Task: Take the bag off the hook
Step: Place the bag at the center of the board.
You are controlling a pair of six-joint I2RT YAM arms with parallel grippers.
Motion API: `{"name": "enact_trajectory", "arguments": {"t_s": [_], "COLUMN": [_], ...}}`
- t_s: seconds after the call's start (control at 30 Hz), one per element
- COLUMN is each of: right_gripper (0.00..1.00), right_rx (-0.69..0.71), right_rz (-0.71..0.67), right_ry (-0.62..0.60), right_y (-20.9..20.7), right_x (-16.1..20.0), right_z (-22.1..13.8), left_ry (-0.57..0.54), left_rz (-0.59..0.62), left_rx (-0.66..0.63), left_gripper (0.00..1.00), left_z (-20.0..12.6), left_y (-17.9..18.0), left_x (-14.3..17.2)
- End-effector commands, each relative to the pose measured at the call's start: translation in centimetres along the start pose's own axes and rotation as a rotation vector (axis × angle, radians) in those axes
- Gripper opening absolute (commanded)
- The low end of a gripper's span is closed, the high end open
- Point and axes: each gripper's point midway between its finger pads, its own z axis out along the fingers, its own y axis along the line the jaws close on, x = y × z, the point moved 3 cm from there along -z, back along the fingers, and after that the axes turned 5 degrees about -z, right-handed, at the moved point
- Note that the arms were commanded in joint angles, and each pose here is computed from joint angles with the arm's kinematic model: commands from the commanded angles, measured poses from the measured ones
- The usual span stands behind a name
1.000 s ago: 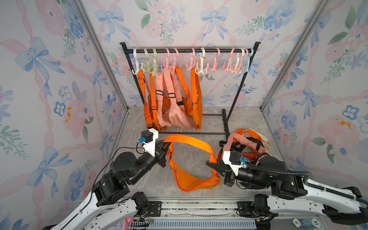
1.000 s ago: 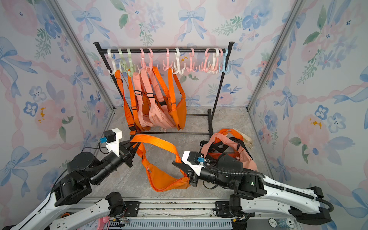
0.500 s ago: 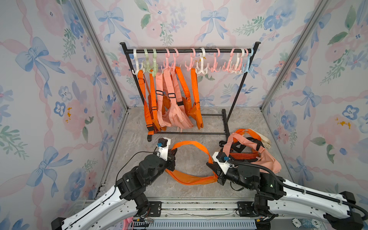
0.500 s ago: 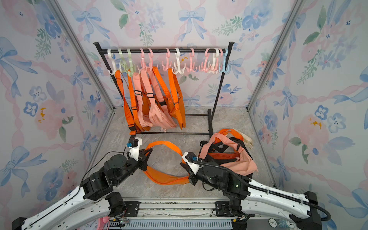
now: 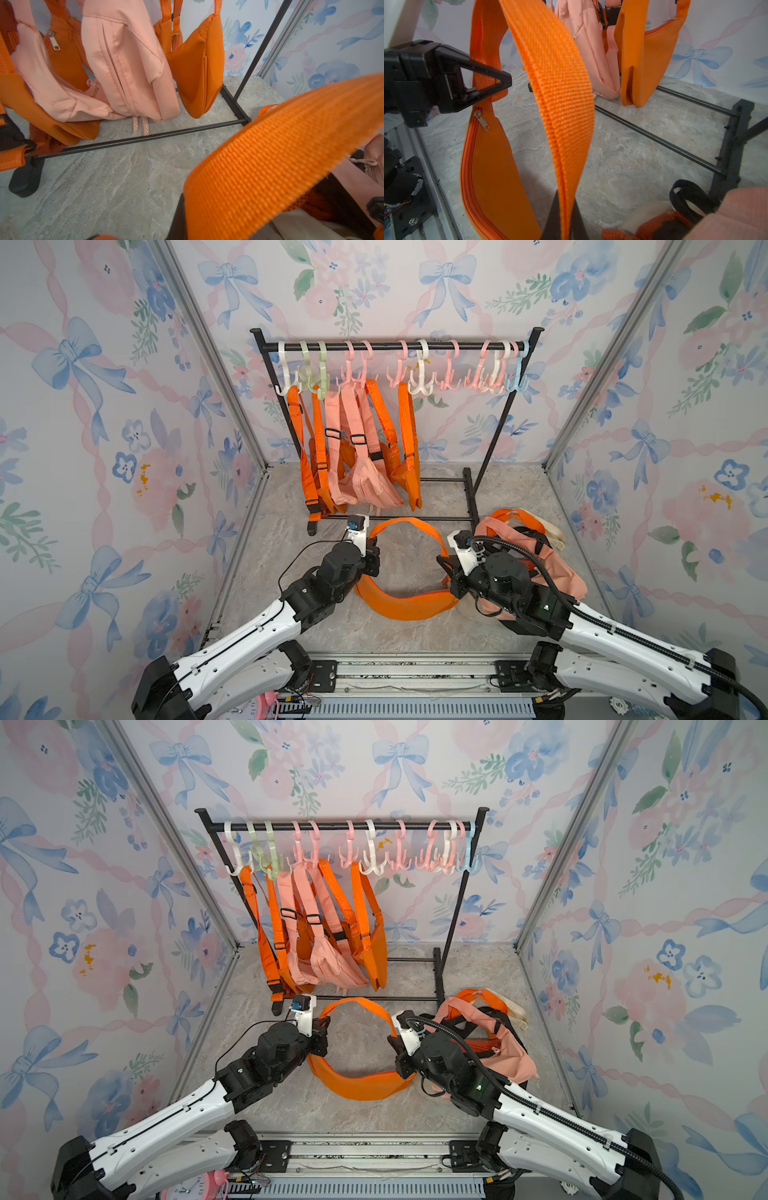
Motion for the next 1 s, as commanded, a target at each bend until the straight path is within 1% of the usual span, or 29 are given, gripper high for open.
{"name": "enact_trajectory", "arguments": {"t_s": [0.0, 0.13, 0.23, 0.4, 0.43, 0.63, 0.77, 0.97], "right_gripper": [0.00, 0.00, 0.00, 0.00, 0.00, 0.00, 0.00, 0.05], "right_rx": [-0.037, -0.028, -0.009, 0.014, 0.024, 0.033, 0.014, 0.043], "right_rz": [0.037, 0.052, 0.063, 0.117, 0.130, 0.191, 0.222, 0.255], "right_ry": [-0.058, -0.023, 0.011, 0.057, 0.065, 0.118, 0.154, 0.205], "right_y": [0.3, -0.1, -0.7, -2.4, -2.8, -4.6, -5.2, -6.4], "right_x": [-2.5, -2.4, -2.0, -1.3, -1.1, 0.1, 0.6, 1.9], "right_z": [0.8, 2.9, 4.5, 6.6, 6.9, 9.0, 10.7, 12.8], "left_ry": [-0.047, -0.020, 0.010, 0.054, 0.034, 0.108, 0.131, 0.163], "left_rz": [-0.032, -0.016, -0.004, -0.027, -0.034, 0.003, -0.005, -0.007], "left_rx": [0.019, -0.022, -0.048, -0.037, -0.023, -0.041, -0.035, -0.041], "left_gripper": [0.00, 0.00, 0.00, 0.00, 0.00, 0.00, 0.00, 0.00], "left_z": [0.8, 2.6, 4.1, 6.4, 6.8, 9.6, 11.2, 13.2], "left_y": [-0.3, 0.1, 0.6, 1.2, 0.7, 1.0, 1.1, 1.4], "left_x": [-2.2, -2.2, -1.4, -0.1, -1.3, 0.4, 1.0, 2.0]}}
